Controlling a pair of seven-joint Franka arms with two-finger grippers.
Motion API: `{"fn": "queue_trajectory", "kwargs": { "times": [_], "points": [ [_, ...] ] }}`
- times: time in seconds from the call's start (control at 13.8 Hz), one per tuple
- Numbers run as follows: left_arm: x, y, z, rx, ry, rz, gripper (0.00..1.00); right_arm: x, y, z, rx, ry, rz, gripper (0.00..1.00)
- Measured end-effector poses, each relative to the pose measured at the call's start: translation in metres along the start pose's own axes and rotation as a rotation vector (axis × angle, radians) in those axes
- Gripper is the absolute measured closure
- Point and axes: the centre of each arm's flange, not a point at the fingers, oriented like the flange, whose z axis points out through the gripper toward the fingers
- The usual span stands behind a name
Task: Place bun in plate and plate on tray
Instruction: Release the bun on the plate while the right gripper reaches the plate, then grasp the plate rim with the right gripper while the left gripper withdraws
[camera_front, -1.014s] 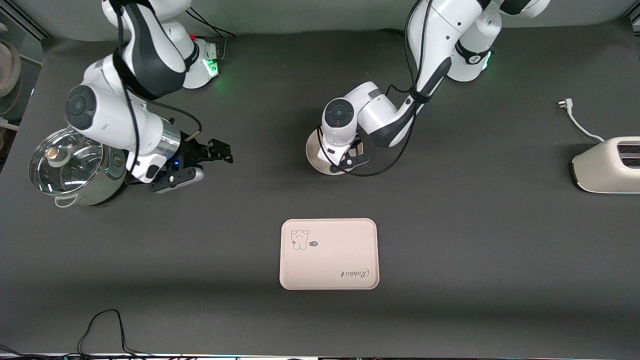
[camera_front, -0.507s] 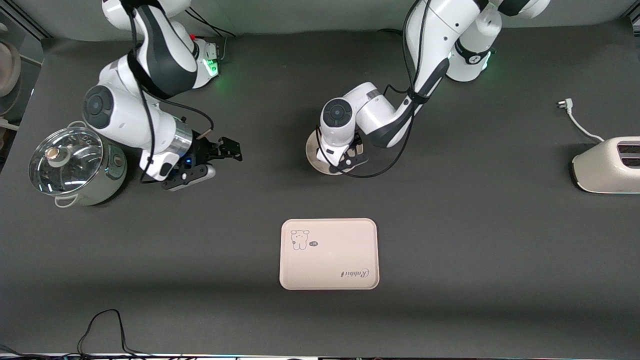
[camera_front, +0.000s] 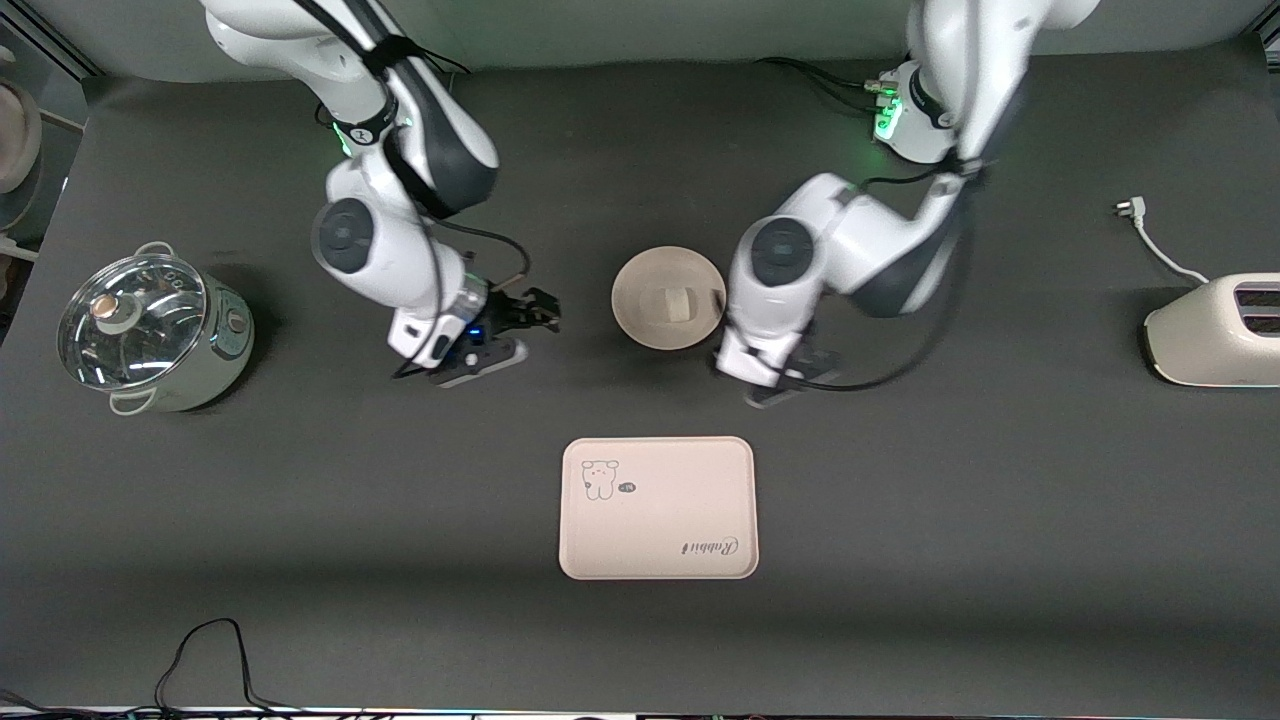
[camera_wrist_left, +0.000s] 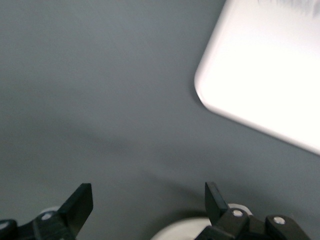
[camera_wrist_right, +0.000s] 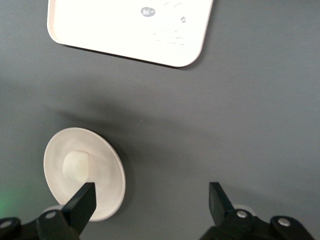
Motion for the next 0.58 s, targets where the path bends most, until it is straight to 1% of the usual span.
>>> {"fn": "queue_trajectory", "kwargs": {
  "times": [0.14,0.29,0.36,0.58],
  "points": [
    [0.05,-0.056,-0.043,-0.003,0.035,-0.001,0.0,-0.008,-0.028,0.041,-0.016,0.005,0.044,0.0],
    [0.091,-0.11,-0.074,-0.005,0.065,-0.013,0.0,-0.019,-0.05,0.081,-0.034,0.004,0.071,0.0],
    [0.107,-0.135,-0.084,-0.007,0.077,-0.007,0.0,-0.024,-0.056,0.096,-0.044,-0.005,0.082,0.0],
    [0.142,-0.199,-0.098,0.013,0.078,0.067,0.0,-0.04,-0.07,0.131,-0.073,-0.041,0.102,0.0]
  ]
}}
